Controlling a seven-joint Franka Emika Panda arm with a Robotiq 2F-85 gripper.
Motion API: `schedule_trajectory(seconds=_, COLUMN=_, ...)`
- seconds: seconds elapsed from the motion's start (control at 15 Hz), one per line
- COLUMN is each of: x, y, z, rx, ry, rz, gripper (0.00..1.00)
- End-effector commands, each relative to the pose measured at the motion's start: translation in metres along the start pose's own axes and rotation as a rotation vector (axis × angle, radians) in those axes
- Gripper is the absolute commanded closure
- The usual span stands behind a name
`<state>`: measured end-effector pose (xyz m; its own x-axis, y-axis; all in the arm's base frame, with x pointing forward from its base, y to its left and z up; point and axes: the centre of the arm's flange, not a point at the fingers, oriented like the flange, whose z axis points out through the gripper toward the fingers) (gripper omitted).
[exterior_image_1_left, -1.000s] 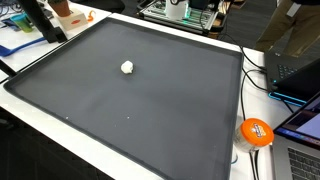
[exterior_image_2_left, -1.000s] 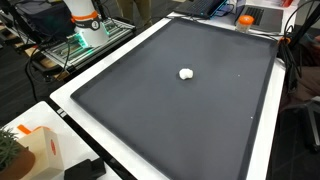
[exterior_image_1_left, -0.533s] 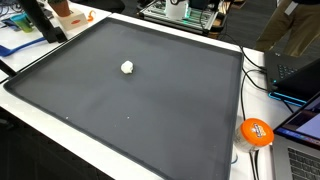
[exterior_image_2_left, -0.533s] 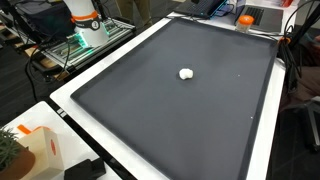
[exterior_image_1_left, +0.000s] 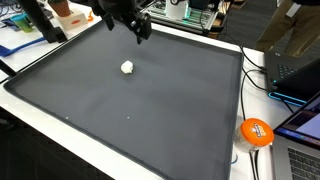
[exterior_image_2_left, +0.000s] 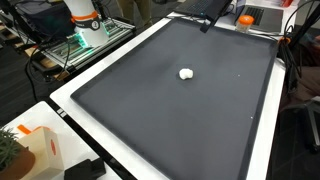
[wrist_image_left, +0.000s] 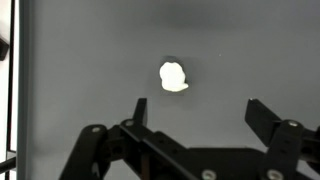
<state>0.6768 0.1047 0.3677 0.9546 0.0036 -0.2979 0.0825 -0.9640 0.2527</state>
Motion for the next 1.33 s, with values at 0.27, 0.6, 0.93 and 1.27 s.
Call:
schedule_trajectory(seconds=0.27, x=0.038, y=-0.005, z=0.041, rx=-0.035, ry=-0.114, rz=-0.012, gripper=0.00)
schedule_trajectory(seconds=0.6, x=0.057, y=-0.002, z=0.046, rx=-0.011, ry=-0.122, rz=-0.013, gripper=0.00)
schedule_trajectory(seconds=0.93, x=0.081, y=0.009, z=0.091, rx=0.015, ry=-0.245, rz=-0.020, gripper=0.00)
schedule_trajectory(seconds=1.27, x=0.098, y=0.035, z=0.125, rx=0.190, ry=-0.262, rz=-0.006, gripper=0.00)
